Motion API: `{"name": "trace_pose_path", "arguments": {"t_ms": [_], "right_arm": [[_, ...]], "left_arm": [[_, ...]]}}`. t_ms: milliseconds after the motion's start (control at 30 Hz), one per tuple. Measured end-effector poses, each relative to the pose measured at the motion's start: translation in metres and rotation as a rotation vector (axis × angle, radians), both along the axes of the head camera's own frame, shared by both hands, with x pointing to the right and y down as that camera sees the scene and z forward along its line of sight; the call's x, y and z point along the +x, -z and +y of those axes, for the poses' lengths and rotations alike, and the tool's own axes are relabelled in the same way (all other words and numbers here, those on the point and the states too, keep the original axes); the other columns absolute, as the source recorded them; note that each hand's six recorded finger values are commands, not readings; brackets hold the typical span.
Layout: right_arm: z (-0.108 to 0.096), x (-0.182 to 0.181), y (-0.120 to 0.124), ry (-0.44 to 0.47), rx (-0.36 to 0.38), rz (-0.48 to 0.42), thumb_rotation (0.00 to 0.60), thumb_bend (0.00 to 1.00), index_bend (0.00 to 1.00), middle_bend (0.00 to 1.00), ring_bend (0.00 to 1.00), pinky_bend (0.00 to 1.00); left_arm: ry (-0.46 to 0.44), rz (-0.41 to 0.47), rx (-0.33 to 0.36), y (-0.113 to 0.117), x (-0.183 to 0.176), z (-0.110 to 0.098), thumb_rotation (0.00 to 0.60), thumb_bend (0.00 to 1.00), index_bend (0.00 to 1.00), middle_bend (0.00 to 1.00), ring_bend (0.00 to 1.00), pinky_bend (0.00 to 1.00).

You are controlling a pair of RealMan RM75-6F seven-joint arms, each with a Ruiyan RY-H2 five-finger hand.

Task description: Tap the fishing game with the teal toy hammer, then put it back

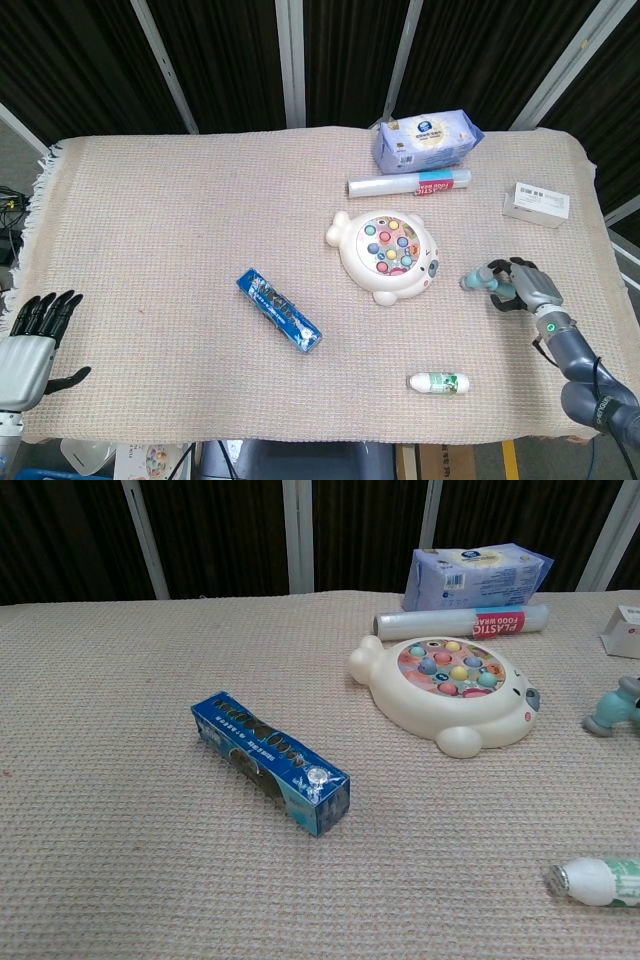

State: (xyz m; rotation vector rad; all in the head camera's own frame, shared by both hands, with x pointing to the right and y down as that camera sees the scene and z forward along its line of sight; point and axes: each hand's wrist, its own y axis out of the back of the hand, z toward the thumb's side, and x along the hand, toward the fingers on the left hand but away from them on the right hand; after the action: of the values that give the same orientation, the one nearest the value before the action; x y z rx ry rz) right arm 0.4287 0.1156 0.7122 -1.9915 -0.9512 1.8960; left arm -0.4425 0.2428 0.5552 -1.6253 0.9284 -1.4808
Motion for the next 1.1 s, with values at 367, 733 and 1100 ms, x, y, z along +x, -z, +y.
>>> {"name": "trace_pose_path", "arguments": {"t_ms": [367,733,1100], "right_arm": [[-0.0018,-0.0019,-0.0037,-0.014,-0.004,0.002,0.6,0.44,0.31,0.3,0.1,0.03],[-0.0044,-0.0019,-0.0072,-0.028,-0.004,0.013,0.6,0.44,0.37,0.34,0.14,0.03],[-0.0049,-0.0026,-0.0099,-0.032,-0.007,0.021,0.6,0.44,0.42,0.37,0.16,0.03]], "left_arm": [[0.004,-0.001,-0.005,-0.0024,-0.0019,-0.0004,0.6,0.08,0.03,0.03,0.0,0.0],[0.008,0.0,-0.012,-0.0058,-0.0033,-0.001,0.6,0.08,0.03,0.03,0.0,0.0],[0.015,-0.001,-0.02,-0.0091,-0.0054,-0.0003,0.6,0.08,0.03,0.03,0.0,0.0]]}}
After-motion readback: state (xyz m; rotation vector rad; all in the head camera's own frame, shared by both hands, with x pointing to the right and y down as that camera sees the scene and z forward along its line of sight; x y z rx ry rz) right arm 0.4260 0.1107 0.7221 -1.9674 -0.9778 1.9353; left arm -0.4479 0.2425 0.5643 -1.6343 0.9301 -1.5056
